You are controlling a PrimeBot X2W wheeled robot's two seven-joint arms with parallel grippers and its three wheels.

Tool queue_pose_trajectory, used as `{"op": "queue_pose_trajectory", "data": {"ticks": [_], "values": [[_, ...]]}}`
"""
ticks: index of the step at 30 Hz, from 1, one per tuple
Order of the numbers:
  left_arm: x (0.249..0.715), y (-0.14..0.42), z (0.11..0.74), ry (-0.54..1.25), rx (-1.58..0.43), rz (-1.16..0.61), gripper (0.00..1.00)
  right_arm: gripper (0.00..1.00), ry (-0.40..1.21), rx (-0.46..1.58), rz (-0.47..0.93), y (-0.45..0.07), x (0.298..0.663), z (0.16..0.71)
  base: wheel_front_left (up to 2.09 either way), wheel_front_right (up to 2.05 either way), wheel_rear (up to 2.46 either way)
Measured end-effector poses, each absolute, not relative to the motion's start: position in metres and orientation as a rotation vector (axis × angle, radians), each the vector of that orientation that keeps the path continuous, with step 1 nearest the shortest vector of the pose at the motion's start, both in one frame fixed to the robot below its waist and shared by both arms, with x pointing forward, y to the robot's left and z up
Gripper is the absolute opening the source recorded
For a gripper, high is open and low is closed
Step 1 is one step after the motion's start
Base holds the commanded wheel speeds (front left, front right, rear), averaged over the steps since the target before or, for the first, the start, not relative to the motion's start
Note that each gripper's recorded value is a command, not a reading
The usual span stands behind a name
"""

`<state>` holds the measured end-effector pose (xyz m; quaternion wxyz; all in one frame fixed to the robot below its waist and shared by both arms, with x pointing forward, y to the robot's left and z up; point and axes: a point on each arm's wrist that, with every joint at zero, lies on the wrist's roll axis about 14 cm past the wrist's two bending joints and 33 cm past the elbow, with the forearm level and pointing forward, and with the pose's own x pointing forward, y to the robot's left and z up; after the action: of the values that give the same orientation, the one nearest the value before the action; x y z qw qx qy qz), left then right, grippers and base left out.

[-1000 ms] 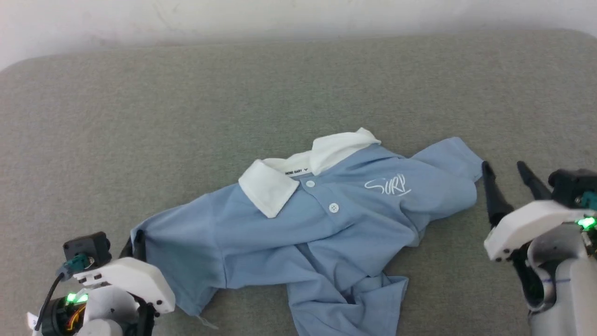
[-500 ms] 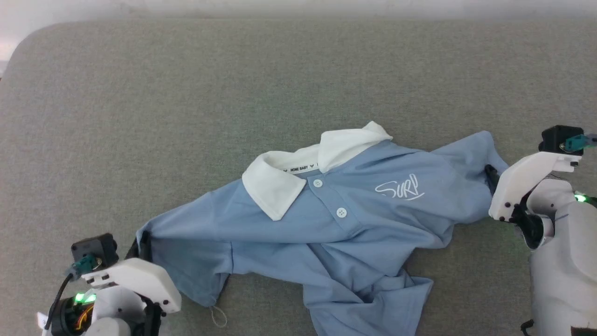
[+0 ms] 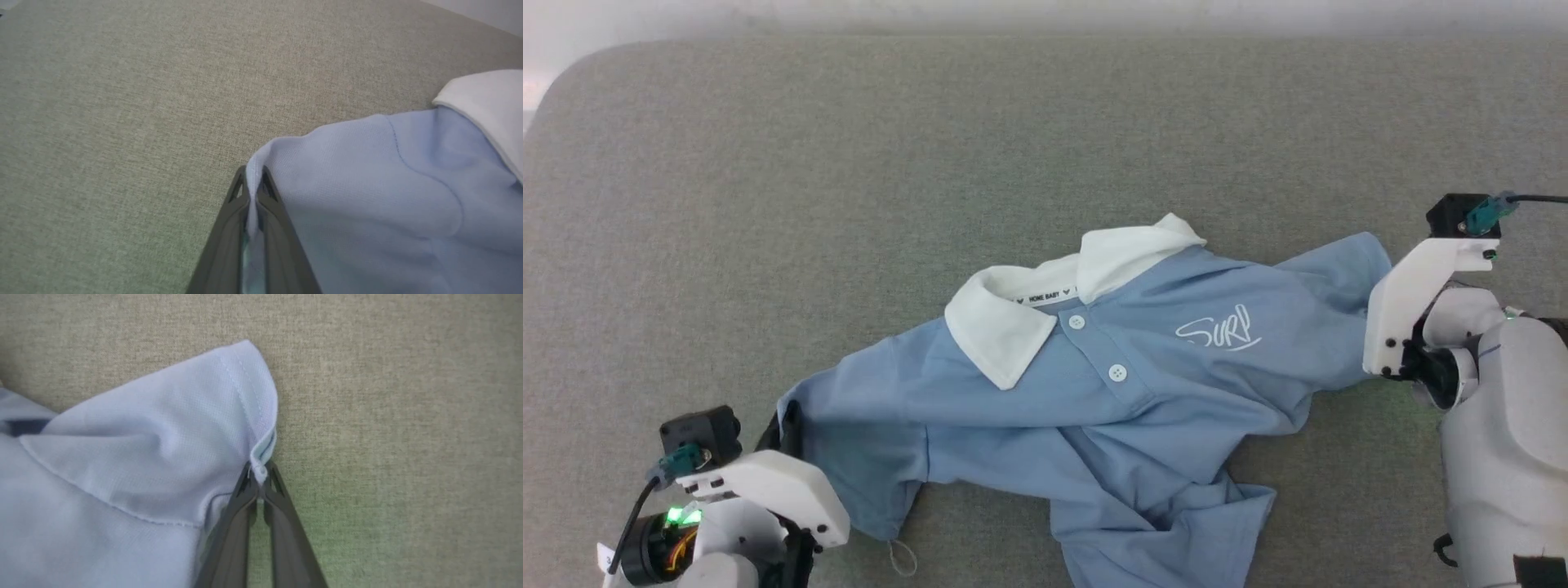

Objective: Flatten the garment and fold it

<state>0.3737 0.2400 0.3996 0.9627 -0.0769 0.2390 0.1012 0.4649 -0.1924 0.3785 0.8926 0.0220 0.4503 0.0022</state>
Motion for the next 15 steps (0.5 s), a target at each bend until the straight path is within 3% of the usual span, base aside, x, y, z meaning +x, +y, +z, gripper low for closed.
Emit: {"op": "queue_pose_trajectory", "data": {"ticks": [7,15], "values": [[0.413,0.218,0.456,0.298,-0.296,0.059,0.0,0.0,0.745,-0.036,0.029,-0.203,0.485,0.43,0.0,0.0,0.0],[0.487,0.22,0.575,0.015,-0.21,-0.081,0.0,0.0,0.515,-0.169,0.061,-0.209,0.537,0.524,0.0,0.0,0.0]]}}
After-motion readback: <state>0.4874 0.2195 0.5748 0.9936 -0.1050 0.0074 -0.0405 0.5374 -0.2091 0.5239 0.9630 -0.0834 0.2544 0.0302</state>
